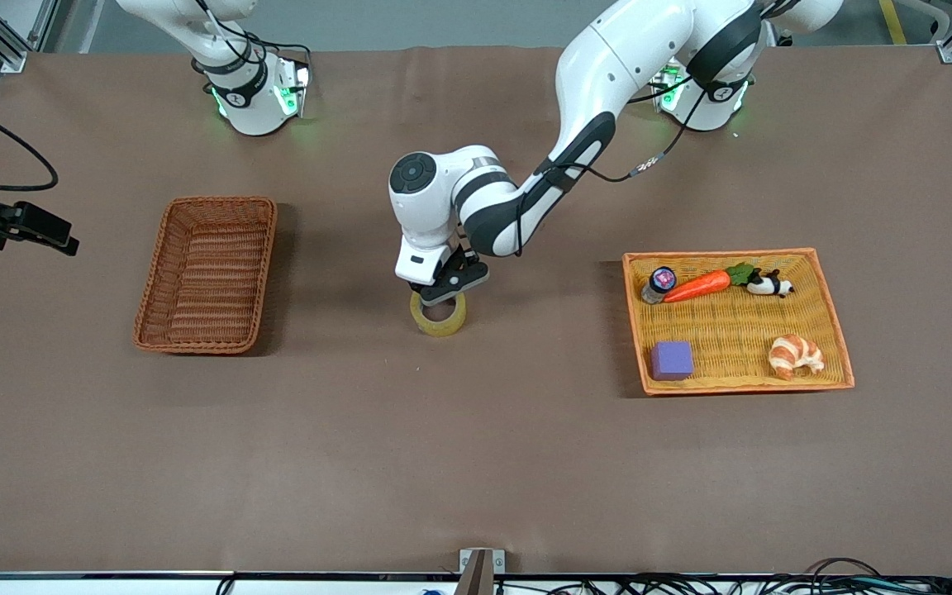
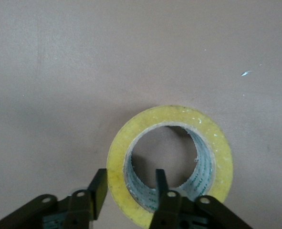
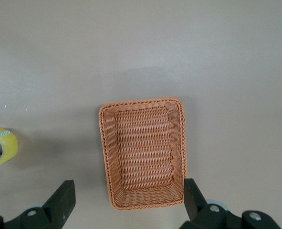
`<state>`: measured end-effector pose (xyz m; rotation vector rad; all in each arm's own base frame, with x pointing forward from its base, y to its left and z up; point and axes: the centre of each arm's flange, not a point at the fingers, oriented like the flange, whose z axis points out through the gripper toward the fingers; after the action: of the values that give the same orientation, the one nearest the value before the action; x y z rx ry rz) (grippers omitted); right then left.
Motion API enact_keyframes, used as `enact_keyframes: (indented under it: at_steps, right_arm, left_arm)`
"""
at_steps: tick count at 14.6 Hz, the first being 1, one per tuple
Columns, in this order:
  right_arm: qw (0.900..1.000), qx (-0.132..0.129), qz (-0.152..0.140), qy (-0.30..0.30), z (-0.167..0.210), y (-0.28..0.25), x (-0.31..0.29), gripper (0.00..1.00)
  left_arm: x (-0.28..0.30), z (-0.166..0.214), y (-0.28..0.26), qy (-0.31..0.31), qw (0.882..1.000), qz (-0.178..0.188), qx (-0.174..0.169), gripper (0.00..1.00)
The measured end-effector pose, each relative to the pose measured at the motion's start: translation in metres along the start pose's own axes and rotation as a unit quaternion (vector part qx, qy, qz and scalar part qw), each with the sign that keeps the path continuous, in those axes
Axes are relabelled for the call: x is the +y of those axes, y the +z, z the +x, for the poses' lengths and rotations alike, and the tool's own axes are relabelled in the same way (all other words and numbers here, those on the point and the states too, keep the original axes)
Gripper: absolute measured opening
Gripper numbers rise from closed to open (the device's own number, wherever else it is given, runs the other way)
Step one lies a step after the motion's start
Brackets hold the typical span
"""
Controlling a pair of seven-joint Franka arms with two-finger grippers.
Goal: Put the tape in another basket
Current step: 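Lift the tape roll with the left gripper and carry it toward the table middle, then set the tape roll on the table and open the left gripper, then grasp the tape roll with the right gripper while the left gripper withdraws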
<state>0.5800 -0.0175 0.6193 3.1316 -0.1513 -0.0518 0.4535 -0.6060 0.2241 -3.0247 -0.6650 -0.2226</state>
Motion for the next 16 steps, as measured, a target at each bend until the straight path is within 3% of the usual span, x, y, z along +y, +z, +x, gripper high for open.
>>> enact_keyframes:
  at_steps: [2, 5, 10, 12, 16]
  right_arm:
    - [1.000, 0.009, 0.001, -0.002, 0.002, -0.001, -0.001, 1.00]
    - [1.000, 0.016, 0.005, -0.012, 0.008, 0.004, -0.012, 1.00]
    - [0.997, 0.014, 0.030, -0.063, 0.019, 0.063, -0.093, 1.00]
    - [0.997, 0.012, 0.037, -0.063, 0.012, 0.092, -0.140, 1.00]
    - [0.996, 0.023, 0.054, -0.061, -0.023, 0.164, -0.244, 1.00]
  left_arm:
    - [0.001, 0.011, -0.008, 0.005, 1.000, -0.005, 0.006, 0.75]
    - [-0.009, 0.065, -0.054, 0.018, 1.000, -0.019, 0.008, 1.00]
    - [-0.081, 0.185, -0.130, 0.056, 0.995, -0.049, -0.064, 1.00]
    - [-0.116, 0.217, -0.151, 0.076, 0.994, -0.052, -0.055, 1.00]
    - [-0.162, 0.223, -0.185, 0.108, 0.994, -0.013, 0.003, 1.00]
